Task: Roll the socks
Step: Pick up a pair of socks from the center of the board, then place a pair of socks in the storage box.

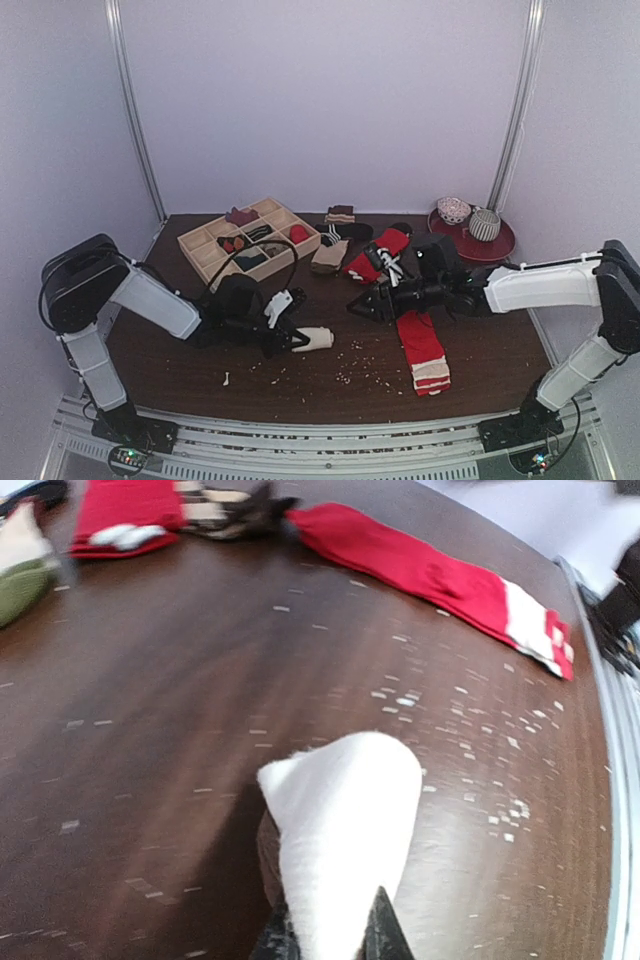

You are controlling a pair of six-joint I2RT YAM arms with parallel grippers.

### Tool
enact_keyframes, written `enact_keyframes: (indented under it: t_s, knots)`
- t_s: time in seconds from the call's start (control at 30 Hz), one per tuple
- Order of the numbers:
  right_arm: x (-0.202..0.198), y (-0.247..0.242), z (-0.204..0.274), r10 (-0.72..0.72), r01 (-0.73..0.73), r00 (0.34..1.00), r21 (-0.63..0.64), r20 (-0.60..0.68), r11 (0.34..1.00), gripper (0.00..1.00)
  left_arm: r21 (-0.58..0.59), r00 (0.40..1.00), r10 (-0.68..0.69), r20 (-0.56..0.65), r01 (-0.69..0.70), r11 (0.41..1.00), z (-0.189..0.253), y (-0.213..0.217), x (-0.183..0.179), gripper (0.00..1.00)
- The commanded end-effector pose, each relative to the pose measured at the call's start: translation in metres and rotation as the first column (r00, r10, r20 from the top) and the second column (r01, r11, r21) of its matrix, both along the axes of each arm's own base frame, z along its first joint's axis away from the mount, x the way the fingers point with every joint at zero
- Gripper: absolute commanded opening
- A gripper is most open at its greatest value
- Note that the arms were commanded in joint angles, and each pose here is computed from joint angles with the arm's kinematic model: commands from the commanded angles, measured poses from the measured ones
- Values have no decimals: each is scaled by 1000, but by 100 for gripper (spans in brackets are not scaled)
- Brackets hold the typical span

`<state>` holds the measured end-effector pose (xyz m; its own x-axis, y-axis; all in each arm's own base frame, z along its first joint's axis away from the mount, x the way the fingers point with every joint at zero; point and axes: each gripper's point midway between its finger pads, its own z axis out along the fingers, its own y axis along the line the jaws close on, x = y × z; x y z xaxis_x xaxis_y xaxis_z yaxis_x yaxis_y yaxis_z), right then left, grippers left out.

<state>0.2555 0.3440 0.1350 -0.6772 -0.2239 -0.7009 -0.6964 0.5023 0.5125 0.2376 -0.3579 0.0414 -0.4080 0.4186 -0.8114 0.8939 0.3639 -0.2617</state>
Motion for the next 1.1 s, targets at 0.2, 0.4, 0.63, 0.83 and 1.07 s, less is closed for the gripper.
enact_keyframes:
  t_s: [0.2,0.4,0.63,0.83,1.07]
  knots:
    - [3,-33,22,-113,110,993,80,43,991,53,-190,943,312,119,-287,939,120,39,119,0]
    - [-1,-44,4,-126,124,992,83,22,989,51,-224,862,457,217,-412,883,168,92,189,0]
    - [-4,-49,-5,-121,119,993,72,21,990,50,-130,754,582,304,-572,810,170,176,258,0]
    - [-3,-48,-13,-103,102,995,69,8,992,50,58,711,629,316,-676,735,123,223,269,0]
    - [-2,-41,-27,-54,56,998,67,-28,996,48,98,642,706,299,-757,646,99,287,255,0]
